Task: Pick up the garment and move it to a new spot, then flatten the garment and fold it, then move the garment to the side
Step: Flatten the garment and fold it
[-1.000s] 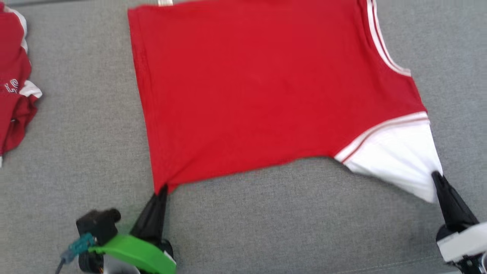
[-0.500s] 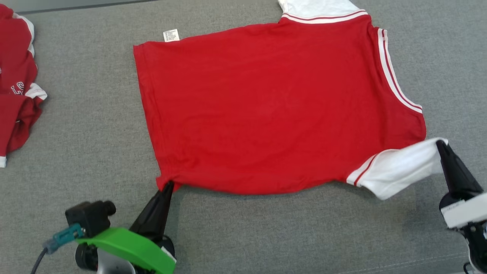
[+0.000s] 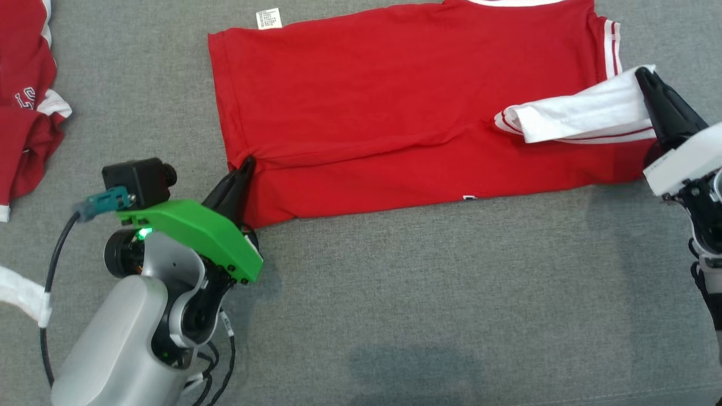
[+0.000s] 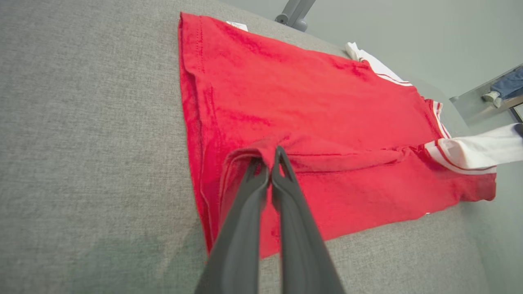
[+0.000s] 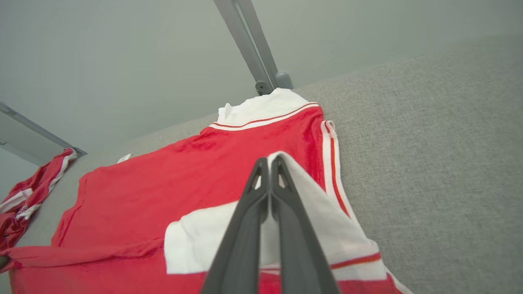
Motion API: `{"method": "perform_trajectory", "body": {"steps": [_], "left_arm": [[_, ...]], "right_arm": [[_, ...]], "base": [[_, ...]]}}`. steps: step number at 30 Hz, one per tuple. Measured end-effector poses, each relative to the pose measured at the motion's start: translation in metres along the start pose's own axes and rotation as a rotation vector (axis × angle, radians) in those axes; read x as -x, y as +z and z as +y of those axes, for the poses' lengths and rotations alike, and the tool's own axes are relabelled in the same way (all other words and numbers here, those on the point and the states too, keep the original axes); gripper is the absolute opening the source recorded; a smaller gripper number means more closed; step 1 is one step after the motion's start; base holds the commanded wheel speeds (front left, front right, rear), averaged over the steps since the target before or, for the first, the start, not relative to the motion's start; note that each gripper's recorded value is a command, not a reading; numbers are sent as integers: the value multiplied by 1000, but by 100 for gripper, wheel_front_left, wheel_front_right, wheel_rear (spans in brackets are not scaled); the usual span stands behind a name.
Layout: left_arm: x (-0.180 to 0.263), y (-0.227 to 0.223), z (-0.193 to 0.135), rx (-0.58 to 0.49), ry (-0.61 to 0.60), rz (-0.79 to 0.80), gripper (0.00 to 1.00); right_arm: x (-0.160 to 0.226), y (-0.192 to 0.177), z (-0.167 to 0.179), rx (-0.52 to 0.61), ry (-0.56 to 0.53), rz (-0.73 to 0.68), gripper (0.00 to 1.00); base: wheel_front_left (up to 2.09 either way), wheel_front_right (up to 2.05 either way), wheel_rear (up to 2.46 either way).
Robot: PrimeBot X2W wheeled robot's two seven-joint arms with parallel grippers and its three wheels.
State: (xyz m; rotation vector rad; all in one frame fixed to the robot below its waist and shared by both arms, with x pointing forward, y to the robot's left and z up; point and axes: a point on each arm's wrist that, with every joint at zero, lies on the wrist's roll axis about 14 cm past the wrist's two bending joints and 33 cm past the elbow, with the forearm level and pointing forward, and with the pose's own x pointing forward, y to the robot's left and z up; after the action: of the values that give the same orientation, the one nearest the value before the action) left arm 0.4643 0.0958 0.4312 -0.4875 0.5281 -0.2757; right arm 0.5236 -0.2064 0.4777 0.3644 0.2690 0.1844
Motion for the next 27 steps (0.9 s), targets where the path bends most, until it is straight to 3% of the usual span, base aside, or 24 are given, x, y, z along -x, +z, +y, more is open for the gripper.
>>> {"method": "perform_trajectory", "body": {"steps": [3, 4, 5, 6, 7, 11, 16, 22, 27], "left_arm": [[-13, -10, 15, -23, 41, 50, 0], [-18, -12, 22, -25, 59, 58, 8], [-22, -14, 27, -31, 74, 61, 37], [-25, -15, 31, -39, 86, 64, 90], [-27, -16, 37, -45, 100, 62, 100], [-24, -15, 54, -105, 142, 31, 100], [4, -38, 46, -77, 110, 74, 100], [19, -53, 40, -37, 101, 122, 100], [15, -60, 30, 11, 58, 161, 100]], "right_arm": [[-22, -9, -1, 37, -8, 43, 0], [-29, -10, -2, 58, -13, 40, 29], [-35, -10, -3, 75, -19, 36, 100], [-41, -15, -7, 98, -30, 52, 100], [-44, -19, -8, 114, -31, 57, 100], [-46, -29, -4, 190, -8, 74, 100], [-5, -48, -15, 285, -2, 180, 100], [45, -52, -52, 355, -105, 304, 100], [50, -60, -64, 350, -155, 359, 100]], "base": [[0, 0, 0], [0, 0, 0], [0, 0, 0], [0, 0, 0], [0, 0, 0], [0, 0, 0], [0, 0, 0], [0, 0, 0], [0, 0, 0]]}}
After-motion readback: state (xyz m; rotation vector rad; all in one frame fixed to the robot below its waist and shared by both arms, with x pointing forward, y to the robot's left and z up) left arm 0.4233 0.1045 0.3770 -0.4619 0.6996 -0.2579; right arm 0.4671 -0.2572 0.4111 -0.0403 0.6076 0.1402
